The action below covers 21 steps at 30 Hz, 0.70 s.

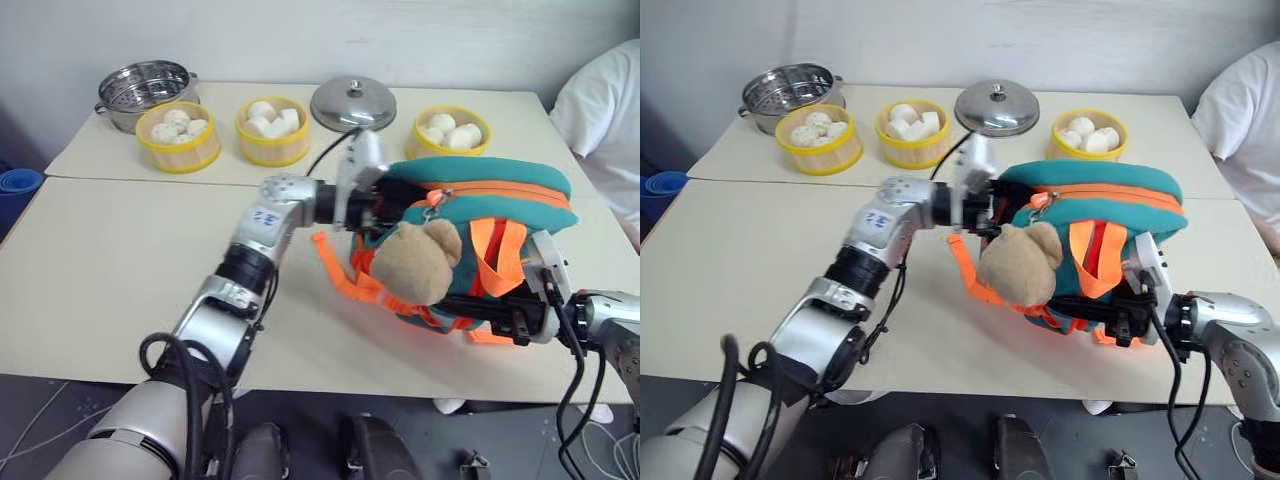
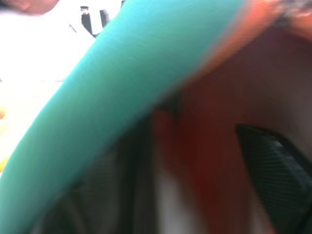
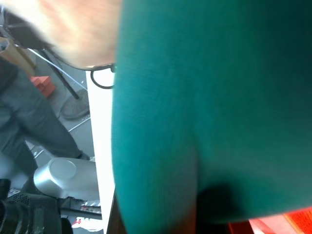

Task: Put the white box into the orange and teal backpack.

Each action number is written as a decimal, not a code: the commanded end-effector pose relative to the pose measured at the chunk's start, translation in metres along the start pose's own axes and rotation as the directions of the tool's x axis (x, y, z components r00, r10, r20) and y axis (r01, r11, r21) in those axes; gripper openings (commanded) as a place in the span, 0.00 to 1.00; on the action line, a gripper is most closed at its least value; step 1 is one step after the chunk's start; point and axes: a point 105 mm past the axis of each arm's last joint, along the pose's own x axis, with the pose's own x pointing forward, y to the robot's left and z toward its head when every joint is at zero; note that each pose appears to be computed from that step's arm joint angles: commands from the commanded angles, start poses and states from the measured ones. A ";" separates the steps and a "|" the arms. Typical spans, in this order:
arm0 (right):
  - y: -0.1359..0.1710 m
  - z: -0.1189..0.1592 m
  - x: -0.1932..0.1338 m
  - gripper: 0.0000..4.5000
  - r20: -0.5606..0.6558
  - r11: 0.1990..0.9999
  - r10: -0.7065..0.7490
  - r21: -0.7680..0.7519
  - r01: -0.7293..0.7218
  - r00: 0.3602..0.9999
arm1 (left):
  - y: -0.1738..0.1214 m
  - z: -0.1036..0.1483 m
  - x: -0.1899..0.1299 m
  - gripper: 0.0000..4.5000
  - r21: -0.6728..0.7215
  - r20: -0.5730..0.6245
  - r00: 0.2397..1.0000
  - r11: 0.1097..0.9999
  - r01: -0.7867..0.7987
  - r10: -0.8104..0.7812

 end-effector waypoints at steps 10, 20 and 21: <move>-0.013 0.018 0.025 0.00 0.043 0.993 -0.047 -0.104 0.051 0.998 | -0.054 0.027 -0.058 0.99 0.229 -0.023 0.998 0.972 0.061 -0.057; -0.014 0.007 0.024 0.00 0.001 0.995 -0.029 -0.097 0.029 1.000 | -0.062 0.018 -0.015 0.87 0.167 0.074 0.996 0.984 -0.069 0.057; -0.014 0.007 0.023 0.00 0.000 0.995 -0.031 -0.098 0.030 1.000 | -0.064 0.018 -0.014 0.80 0.162 0.076 0.996 0.985 -0.061 0.049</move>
